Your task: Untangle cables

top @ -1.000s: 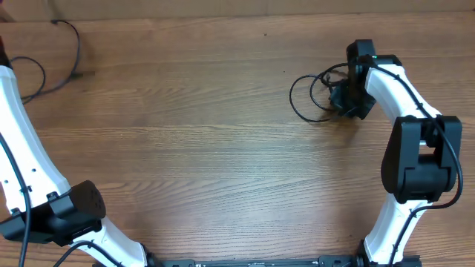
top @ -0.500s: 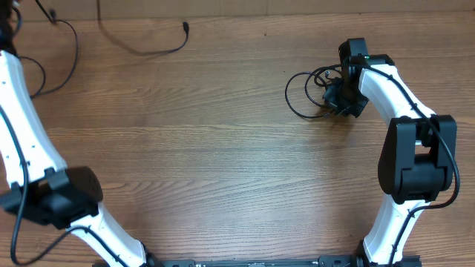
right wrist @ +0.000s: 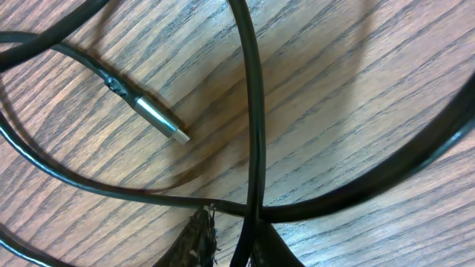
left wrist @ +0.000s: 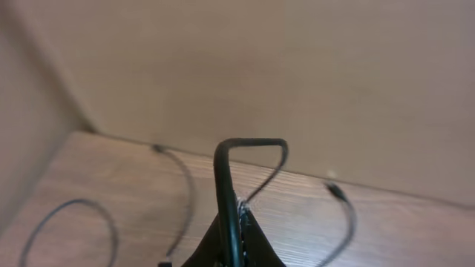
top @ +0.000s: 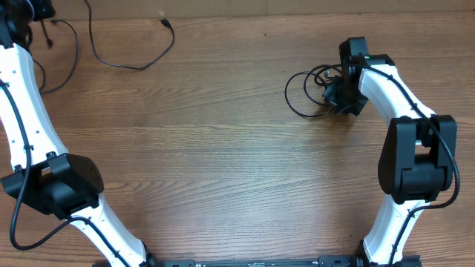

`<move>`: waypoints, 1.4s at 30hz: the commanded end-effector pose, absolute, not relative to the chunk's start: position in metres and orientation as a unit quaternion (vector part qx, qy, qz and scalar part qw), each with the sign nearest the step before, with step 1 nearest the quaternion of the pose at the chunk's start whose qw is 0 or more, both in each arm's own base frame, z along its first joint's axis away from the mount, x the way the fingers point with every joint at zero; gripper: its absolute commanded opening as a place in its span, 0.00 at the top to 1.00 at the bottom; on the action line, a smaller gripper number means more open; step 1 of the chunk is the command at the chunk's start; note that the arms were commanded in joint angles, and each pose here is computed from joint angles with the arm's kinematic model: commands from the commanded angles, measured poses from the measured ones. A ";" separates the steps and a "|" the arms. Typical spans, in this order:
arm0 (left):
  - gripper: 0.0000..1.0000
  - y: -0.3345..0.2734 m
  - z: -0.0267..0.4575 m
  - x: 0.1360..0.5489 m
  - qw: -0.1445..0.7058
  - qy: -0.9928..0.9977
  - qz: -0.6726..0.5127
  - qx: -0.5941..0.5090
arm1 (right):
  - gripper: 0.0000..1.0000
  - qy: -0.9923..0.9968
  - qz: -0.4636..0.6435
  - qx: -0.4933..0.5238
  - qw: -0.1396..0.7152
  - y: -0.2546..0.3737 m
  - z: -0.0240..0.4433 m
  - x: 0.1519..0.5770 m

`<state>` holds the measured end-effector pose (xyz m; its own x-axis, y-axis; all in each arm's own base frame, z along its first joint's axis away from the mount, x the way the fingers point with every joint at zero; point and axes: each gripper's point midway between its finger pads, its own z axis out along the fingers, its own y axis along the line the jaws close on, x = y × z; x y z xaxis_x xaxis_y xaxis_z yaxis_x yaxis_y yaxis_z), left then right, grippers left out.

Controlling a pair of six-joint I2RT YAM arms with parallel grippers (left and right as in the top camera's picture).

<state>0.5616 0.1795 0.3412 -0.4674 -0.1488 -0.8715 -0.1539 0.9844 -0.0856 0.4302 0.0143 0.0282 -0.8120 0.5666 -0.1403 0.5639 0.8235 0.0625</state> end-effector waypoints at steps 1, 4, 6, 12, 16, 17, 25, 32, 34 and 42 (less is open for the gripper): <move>0.96 0.130 0.336 0.577 0.508 0.860 -0.036 -0.008 | 0.85 0.952 0.016 0.294 0.085 0.017 0.035 0.433; 0.96 0.105 0.308 0.591 0.485 0.874 -0.039 0.020 | 0.85 0.952 0.019 0.294 0.083 0.019 0.035 0.433; 0.96 0.089 0.279 0.603 0.463 0.885 -0.040 0.036 | 0.86 0.952 0.025 0.294 0.082 0.021 0.035 0.433; 0.96 0.065 0.189 0.624 0.387 0.922 -0.015 0.032 | 0.90 0.953 0.028 0.293 0.074 0.022 0.035 0.430; 0.96 0.048 0.131 0.626 0.336 0.941 -0.025 0.040 | 0.92 0.953 0.067 0.290 0.060 0.037 0.035 0.429; 0.93 0.046 0.120 0.625 0.325 0.944 -0.027 0.039 | 0.93 0.953 0.081 0.288 0.055 0.042 0.036 0.429; 0.28 0.044 0.107 0.613 0.290 0.955 -0.057 -0.037 | 0.96 0.955 0.132 0.263 0.032 0.078 0.039 0.424; 0.00 0.024 0.152 0.608 0.312 0.941 -0.118 -0.057 | 0.96 0.967 0.168 0.192 0.023 0.146 0.043 0.413; 0.00 0.017 0.170 0.605 0.323 0.935 -0.135 -0.049 | 0.96 0.969 0.181 0.167 0.020 0.170 0.045 0.408; 0.00 0.001 0.221 0.591 0.345 0.919 -0.185 -0.051 | 0.96 0.975 0.206 0.089 0.006 0.238 0.049 0.380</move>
<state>0.5977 0.0123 0.1841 -0.7855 -0.1874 -0.5898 0.0020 0.9523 -0.3053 0.3822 0.2227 0.0388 -0.9776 0.2066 0.0396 0.2065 0.9068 0.3676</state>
